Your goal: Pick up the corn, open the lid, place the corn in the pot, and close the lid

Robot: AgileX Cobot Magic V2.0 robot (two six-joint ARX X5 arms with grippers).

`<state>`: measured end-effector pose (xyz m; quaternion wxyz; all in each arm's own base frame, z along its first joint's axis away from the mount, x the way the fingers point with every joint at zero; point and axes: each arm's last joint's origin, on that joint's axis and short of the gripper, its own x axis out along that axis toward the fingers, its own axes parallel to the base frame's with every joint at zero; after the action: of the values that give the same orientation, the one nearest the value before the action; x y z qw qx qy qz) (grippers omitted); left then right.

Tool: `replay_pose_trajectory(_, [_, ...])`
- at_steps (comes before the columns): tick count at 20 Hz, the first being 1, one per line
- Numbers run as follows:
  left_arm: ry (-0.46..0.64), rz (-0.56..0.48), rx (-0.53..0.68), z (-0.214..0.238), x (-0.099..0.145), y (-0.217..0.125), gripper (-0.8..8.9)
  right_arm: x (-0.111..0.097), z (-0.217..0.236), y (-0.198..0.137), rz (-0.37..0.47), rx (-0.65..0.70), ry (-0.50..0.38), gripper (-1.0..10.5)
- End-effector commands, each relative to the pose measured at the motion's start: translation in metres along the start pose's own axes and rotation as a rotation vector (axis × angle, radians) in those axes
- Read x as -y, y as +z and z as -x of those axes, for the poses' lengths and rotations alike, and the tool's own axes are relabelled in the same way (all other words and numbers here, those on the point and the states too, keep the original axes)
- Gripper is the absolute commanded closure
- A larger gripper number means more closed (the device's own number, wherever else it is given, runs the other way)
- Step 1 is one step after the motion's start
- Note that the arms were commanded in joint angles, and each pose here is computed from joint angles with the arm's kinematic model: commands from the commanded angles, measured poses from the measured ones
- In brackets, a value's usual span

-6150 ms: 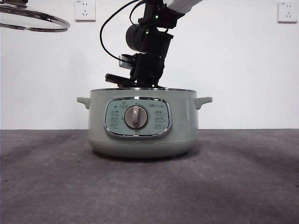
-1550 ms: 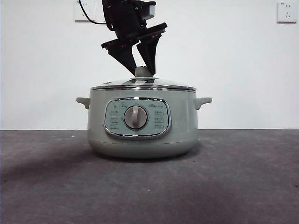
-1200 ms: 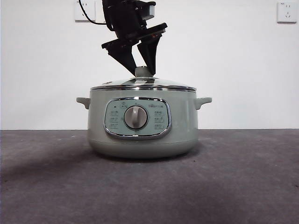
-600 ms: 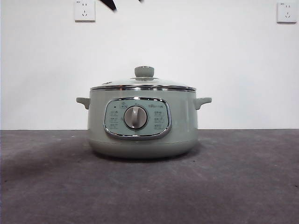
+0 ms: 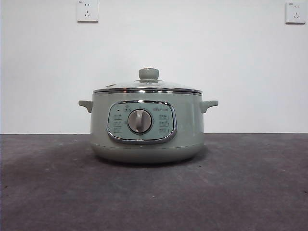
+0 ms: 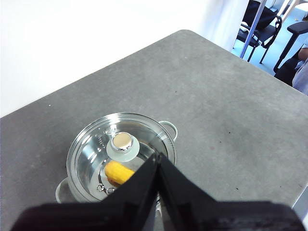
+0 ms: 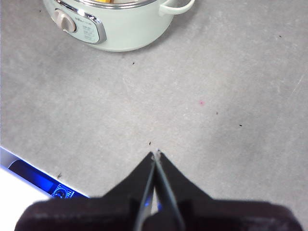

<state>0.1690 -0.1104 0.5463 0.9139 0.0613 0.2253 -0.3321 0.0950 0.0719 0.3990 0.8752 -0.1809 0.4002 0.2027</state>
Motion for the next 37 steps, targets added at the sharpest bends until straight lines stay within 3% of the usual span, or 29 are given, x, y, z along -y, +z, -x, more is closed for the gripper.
replay_pose_trajectory(1, [-0.004,0.004,0.007,0.003,0.001,0.0,8.17,-0.001,-0.002,-0.003,0.002,-0.034,0.0,9.5])
replay_pose_trajectory(4, [0.104,-0.177,0.001,0.007,-0.007,-0.001,8.17,-0.001,-0.002,-0.003,0.002,-0.033,0.0,9.5])
replay_pose_trajectory(7, [0.179,-0.159,-0.004,0.019,-0.02,-0.008,8.17,-0.001,-0.003,-0.003,0.004,-0.039,0.0,9.5])
replay_pose_trajectory(10, [0.261,-0.086,-0.096,0.026,-0.036,-0.038,8.17,-0.001,-0.004,-0.002,0.004,-0.04,-0.001,9.5])
replay_pose_trajectory(12, [0.329,-0.021,-0.165,0.025,-0.048,-0.074,8.17,-0.001,-0.004,-0.002,0.004,-0.04,-0.001,9.5])
replay_pose_trajectory(13, [0.374,-0.004,-0.141,0.024,-0.053,-0.094,8.17,-0.001,-0.004,-0.002,0.004,-0.04,0.0,9.5])
replay_pose_trajectory(18, [0.581,0.083,0.243,-0.007,-0.059,-0.238,8.17,-0.001,-0.004,-0.002,0.004,-0.041,-0.001,9.5])
replay_pose_trajectory(21, [0.59,0.196,0.36,-0.035,-0.054,-0.327,8.17,-0.001,-0.004,-0.002,0.004,-0.041,0.0,9.5])
replay_pose_trajectory(24, [0.575,0.322,0.376,-0.053,-0.051,-0.376,8.17,-0.001,-0.004,-0.002,0.004,-0.04,0.0,9.5])
replay_pose_trajectory(28, [0.572,0.342,0.359,-0.063,-0.051,-0.398,8.17,-0.001,-0.004,-0.002,0.004,-0.04,0.0,9.5])
replay_pose_trajectory(37, [0.571,0.337,0.368,-0.068,-0.051,-0.408,8.17,-0.001,-0.004,-0.002,0.004,-0.04,0.0,9.5])
